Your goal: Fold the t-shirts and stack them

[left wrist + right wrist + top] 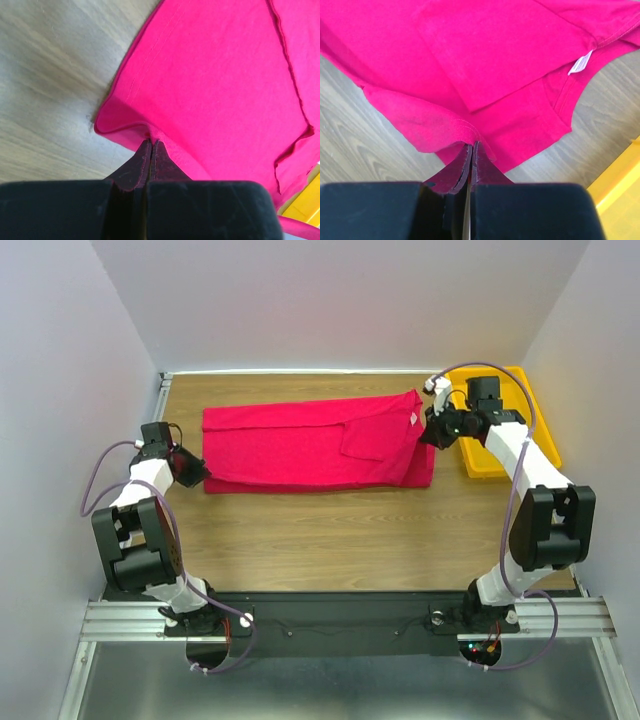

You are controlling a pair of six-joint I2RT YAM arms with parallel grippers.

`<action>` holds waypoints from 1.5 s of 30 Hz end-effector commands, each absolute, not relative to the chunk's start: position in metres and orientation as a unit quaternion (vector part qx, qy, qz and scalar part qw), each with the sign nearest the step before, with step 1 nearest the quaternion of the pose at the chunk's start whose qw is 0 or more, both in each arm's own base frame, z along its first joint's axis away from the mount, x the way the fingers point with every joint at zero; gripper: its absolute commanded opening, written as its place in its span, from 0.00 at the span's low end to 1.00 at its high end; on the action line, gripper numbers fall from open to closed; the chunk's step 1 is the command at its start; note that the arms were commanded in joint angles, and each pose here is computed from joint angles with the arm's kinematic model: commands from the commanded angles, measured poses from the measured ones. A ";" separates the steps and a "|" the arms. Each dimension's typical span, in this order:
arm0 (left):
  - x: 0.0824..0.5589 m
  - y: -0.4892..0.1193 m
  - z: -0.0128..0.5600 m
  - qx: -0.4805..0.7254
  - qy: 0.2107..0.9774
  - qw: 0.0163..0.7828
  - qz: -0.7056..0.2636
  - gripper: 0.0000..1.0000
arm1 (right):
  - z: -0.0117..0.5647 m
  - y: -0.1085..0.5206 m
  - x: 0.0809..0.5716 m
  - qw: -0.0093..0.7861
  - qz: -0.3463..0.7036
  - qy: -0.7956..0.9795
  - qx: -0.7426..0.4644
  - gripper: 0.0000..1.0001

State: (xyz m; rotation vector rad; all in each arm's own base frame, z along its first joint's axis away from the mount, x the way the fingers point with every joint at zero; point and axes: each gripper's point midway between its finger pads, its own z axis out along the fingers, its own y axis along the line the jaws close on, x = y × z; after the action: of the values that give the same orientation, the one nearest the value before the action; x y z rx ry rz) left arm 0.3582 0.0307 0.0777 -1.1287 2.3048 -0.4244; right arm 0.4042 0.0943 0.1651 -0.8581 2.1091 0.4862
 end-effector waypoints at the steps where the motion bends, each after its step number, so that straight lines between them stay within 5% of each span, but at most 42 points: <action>1: 0.381 0.039 0.095 -0.406 0.849 0.297 -0.161 0.00 | 0.189 0.096 0.431 0.433 0.192 0.816 -0.330 0.01; 45: 0.436 0.053 0.069 -0.409 0.857 0.271 -0.157 0.00 | 0.194 0.099 0.484 0.444 0.214 0.824 -0.279 0.00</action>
State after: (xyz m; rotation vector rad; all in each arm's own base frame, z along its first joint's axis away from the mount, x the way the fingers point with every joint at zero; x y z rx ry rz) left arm 0.4198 0.0458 0.0551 -1.1353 2.3535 -0.4297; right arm 0.4663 0.0977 0.1719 -0.7028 2.1188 0.5307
